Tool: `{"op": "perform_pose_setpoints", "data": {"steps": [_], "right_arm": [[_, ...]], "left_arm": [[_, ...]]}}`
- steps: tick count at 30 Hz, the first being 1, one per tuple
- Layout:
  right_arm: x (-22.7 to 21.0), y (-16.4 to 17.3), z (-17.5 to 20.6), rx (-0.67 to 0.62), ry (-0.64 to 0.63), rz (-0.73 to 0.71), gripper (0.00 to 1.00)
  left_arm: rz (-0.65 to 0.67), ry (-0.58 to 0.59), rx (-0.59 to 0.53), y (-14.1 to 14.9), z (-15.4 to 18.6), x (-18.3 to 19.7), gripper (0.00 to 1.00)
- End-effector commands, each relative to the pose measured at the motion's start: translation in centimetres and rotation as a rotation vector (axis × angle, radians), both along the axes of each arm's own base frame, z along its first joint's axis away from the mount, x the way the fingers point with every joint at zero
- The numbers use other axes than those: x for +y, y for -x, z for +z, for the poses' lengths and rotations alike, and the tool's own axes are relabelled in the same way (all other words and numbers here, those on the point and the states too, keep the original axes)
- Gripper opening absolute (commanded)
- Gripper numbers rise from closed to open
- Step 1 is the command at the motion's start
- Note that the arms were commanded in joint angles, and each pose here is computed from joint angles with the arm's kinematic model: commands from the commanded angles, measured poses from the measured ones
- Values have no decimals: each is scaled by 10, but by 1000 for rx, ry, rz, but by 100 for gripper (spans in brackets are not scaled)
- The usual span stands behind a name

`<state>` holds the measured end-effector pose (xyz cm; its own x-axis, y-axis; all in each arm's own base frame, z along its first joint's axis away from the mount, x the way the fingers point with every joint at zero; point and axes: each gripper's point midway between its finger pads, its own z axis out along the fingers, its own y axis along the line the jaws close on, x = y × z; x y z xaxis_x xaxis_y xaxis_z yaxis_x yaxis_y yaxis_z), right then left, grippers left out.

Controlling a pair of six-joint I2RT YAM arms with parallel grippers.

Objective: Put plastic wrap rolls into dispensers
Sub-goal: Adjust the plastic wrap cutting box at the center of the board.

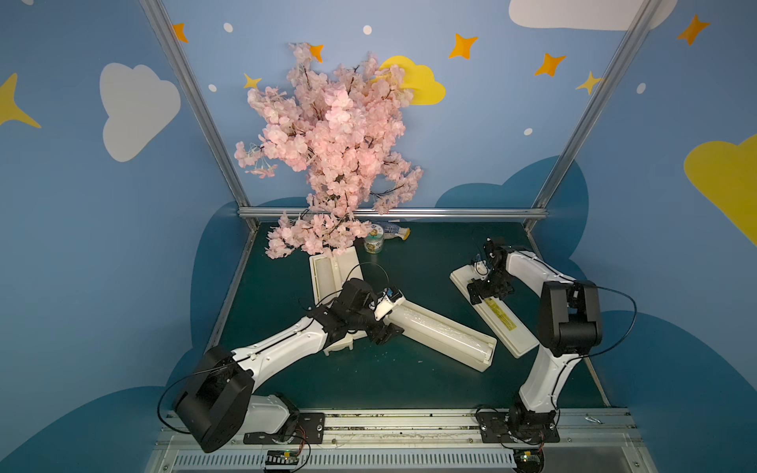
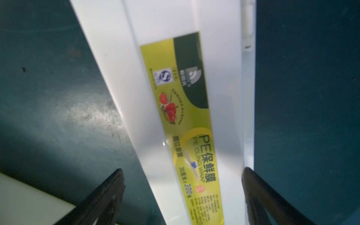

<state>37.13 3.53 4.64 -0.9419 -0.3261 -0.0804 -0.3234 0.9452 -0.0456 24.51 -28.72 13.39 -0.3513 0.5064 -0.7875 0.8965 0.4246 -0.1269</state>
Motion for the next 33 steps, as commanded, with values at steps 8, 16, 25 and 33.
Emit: {"op": "perform_pose_setpoints", "data": {"steps": [8, 16, 25, 33], "right_arm": [[-1, -2, -22, 63, -8, -15, 93], [0, -8, -30, 88, -26, -11, 93], [-13, -10, -40, 101, 37, -8, 93], [-23, -10, -36, 80, 101, 5, 93]], "left_arm": [[-5, -108, 59, 4, -42, -13, 38], [11, -202, 109, -9, -75, -23, 25], [22, -228, 84, -41, -87, -43, 24], [43, -208, 38, -80, -80, -52, 24]]}}
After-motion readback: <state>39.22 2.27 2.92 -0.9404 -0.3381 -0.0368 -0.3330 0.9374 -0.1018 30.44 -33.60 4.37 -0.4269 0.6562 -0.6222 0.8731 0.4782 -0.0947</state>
